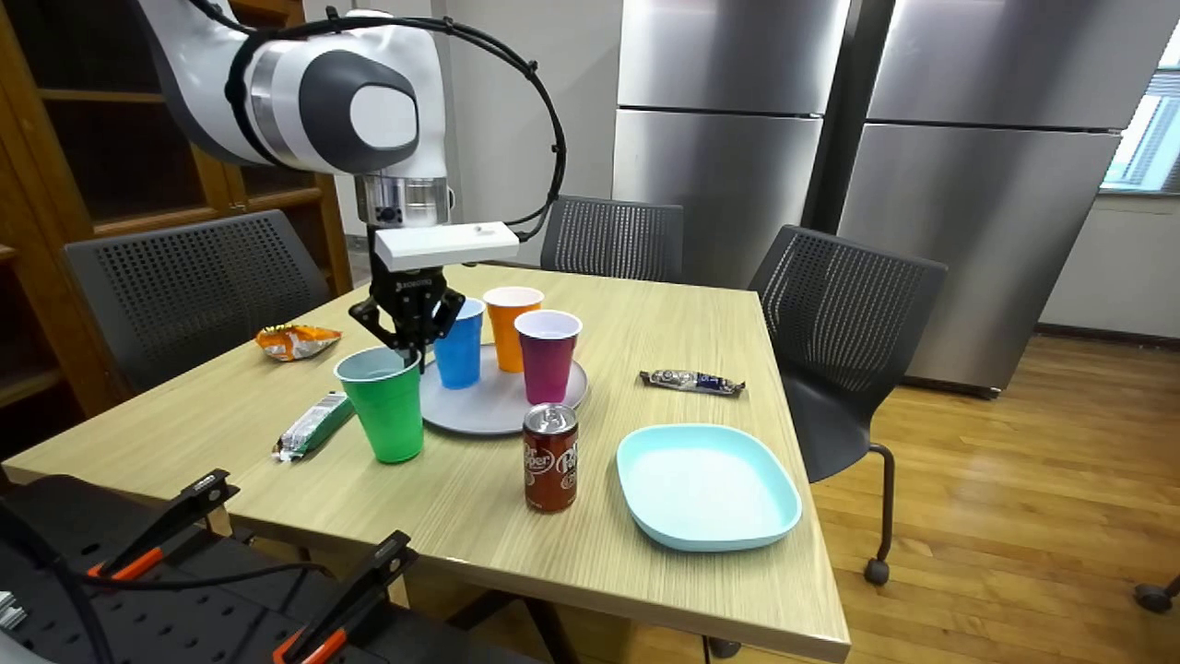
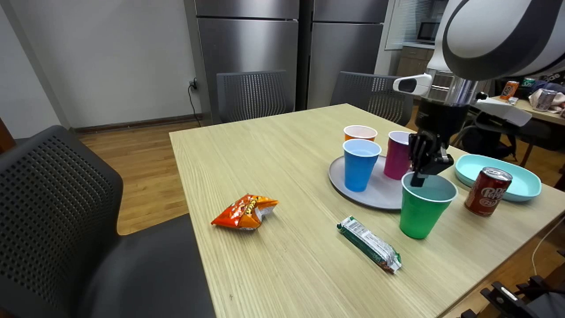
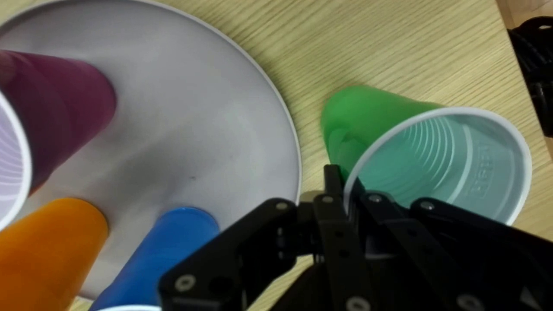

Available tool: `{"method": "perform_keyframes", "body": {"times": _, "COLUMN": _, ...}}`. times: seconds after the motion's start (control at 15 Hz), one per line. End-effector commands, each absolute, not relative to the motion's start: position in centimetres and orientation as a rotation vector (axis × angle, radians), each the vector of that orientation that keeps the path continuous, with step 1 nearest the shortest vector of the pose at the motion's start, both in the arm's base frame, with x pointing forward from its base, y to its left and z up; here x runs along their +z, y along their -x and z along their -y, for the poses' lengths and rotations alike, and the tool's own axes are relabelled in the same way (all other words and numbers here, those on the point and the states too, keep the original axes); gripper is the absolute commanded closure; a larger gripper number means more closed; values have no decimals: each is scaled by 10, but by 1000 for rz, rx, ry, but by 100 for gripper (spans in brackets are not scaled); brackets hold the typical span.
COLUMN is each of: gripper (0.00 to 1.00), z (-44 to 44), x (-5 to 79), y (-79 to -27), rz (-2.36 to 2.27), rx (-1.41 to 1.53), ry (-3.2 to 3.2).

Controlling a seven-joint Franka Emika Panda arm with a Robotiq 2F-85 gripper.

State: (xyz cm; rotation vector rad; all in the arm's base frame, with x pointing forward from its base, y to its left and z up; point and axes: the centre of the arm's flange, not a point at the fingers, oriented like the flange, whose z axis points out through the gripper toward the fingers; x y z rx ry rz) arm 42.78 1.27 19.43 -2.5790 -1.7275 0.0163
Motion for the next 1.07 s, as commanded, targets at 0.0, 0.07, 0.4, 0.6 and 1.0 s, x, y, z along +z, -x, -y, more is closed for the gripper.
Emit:
{"method": "perform_keyframes", "body": {"times": 0.0, "gripper": 99, "z": -11, "x": 219, "y": -429, "rz": 1752, "rx": 13, "ry": 2502}}
{"method": "perform_keyframes", "body": {"times": 0.07, "gripper": 99, "z": -10, "x": 222, "y": -430, "rz": 1749, "rx": 10, "ry": 2496}}
{"method": "perform_keyframes", "body": {"times": 0.4, "gripper": 99, "z": -2, "x": 243, "y": -449, "rz": 1727, "rx": -44, "ry": 2512}}
{"method": "perform_keyframes", "body": {"times": 0.6, "gripper": 99, "z": 6, "x": 251, "y": -462, "rz": 1719, "rx": -74, "ry": 2536}}
{"method": "perform_keyframes", "body": {"times": 1.0, "gripper": 99, "z": 22, "x": 253, "y": -481, "rz": 1727, "rx": -121, "ry": 2538}}
